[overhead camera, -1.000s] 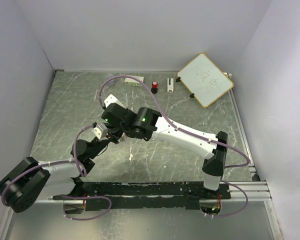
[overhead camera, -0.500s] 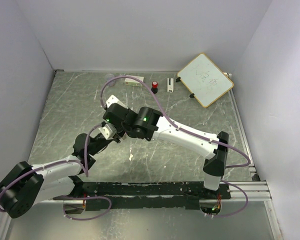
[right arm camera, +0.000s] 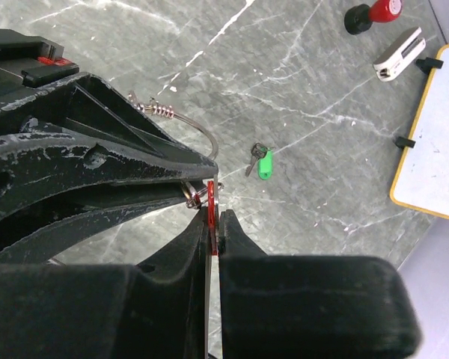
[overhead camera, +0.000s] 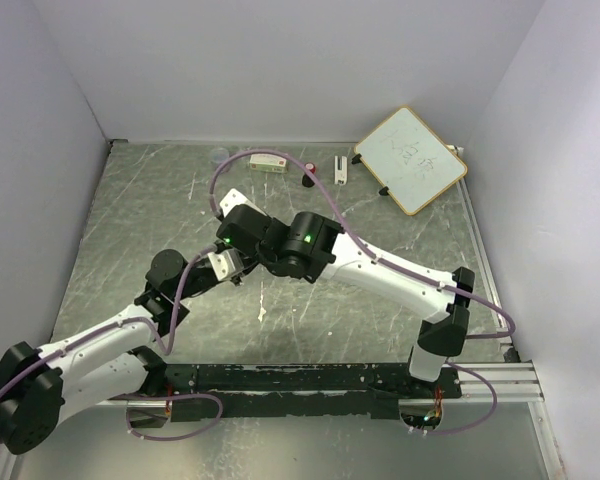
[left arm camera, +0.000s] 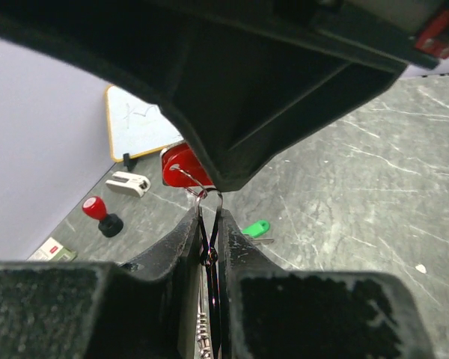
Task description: Remove the keys from the keyring
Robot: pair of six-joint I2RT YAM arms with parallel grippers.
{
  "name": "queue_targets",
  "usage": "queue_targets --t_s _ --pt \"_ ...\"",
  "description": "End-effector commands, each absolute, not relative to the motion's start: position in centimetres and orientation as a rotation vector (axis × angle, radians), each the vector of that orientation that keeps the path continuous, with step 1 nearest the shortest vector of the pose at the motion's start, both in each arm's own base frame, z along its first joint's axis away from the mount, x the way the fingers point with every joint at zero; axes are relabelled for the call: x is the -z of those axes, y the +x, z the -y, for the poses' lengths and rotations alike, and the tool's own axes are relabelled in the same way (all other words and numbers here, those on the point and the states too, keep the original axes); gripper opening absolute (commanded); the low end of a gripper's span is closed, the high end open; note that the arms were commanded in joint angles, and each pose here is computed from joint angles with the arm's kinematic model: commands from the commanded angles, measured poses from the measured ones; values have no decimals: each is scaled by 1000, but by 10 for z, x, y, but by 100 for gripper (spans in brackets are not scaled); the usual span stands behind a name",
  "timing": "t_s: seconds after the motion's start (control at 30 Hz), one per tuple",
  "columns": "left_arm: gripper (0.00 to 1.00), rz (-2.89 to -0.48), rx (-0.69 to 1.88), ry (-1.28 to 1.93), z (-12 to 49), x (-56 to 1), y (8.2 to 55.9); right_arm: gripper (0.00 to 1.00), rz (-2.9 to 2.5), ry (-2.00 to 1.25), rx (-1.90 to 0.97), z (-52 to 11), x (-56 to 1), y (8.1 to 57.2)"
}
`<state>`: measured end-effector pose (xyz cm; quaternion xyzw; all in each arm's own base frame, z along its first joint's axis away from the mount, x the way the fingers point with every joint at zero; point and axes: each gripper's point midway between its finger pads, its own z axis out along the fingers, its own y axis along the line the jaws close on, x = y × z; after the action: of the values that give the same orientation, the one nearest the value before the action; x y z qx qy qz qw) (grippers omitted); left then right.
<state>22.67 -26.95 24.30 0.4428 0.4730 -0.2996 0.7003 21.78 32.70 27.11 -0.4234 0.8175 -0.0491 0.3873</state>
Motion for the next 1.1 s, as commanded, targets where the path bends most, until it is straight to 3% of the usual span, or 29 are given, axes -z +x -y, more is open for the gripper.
queue_targets --t_s 0.0,0.47,0.6,0.8,1.07 --pt "18 -1002 768 1131 280 -241 199 0 -2036 -1057 73 -327 -290 218" --pt "18 -841 803 1121 272 -285 171 0 -2056 -1118 32 -338 -264 212" --pt "28 -844 792 1060 265 -291 171 0 -2007 -1018 48 -332 -283 222" --pt "58 -938 751 981 262 -283 191 0 -1943 -922 14 -326 -314 227" --pt "57 -919 752 874 256 -290 198 0 -1955 -941 1 -328 -309 224"
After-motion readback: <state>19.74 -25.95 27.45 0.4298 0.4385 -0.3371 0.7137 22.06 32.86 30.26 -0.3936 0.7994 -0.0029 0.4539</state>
